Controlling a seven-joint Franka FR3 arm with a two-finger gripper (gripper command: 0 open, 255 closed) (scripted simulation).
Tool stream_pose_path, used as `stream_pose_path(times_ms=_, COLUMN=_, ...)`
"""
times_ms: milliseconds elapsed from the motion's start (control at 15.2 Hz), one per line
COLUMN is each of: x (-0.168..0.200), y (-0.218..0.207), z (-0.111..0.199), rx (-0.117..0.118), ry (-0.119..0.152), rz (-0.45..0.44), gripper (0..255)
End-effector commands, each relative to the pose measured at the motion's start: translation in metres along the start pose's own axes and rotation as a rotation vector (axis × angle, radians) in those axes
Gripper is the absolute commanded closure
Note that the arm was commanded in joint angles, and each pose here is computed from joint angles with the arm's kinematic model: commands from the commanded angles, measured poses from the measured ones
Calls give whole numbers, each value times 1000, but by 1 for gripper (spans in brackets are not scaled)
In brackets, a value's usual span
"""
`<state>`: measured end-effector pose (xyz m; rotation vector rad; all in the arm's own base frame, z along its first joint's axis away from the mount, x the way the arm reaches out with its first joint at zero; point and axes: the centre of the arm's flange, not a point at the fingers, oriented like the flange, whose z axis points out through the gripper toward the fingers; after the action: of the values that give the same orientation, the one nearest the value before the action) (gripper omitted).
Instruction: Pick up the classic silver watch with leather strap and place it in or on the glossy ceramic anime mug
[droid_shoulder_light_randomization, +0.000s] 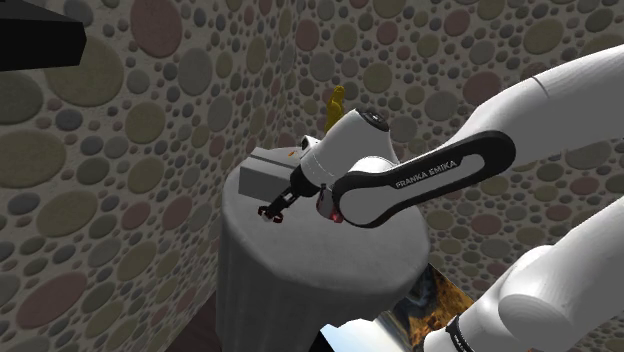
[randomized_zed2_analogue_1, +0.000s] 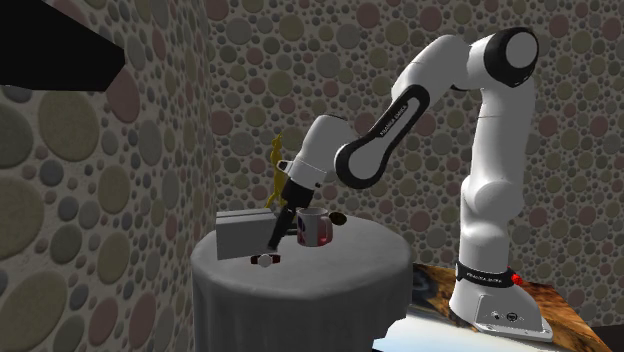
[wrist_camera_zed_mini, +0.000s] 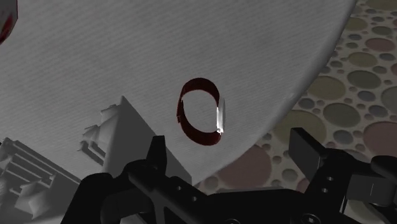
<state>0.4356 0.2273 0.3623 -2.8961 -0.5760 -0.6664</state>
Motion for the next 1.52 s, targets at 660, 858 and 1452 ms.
stream_pose_path(times_ms=660, x=-3, y=0, z=28, rx=-4, ry=10, rz=3, gripper=0)
stream_pose_path(times_ms=858, x=-3, y=0, z=28, rx=-4, ry=10, rz=3, gripper=255)
stream_pose_path(times_ms=1452, x=-3, y=0, z=28, rx=-4, ry=10, rz=3, gripper=255)
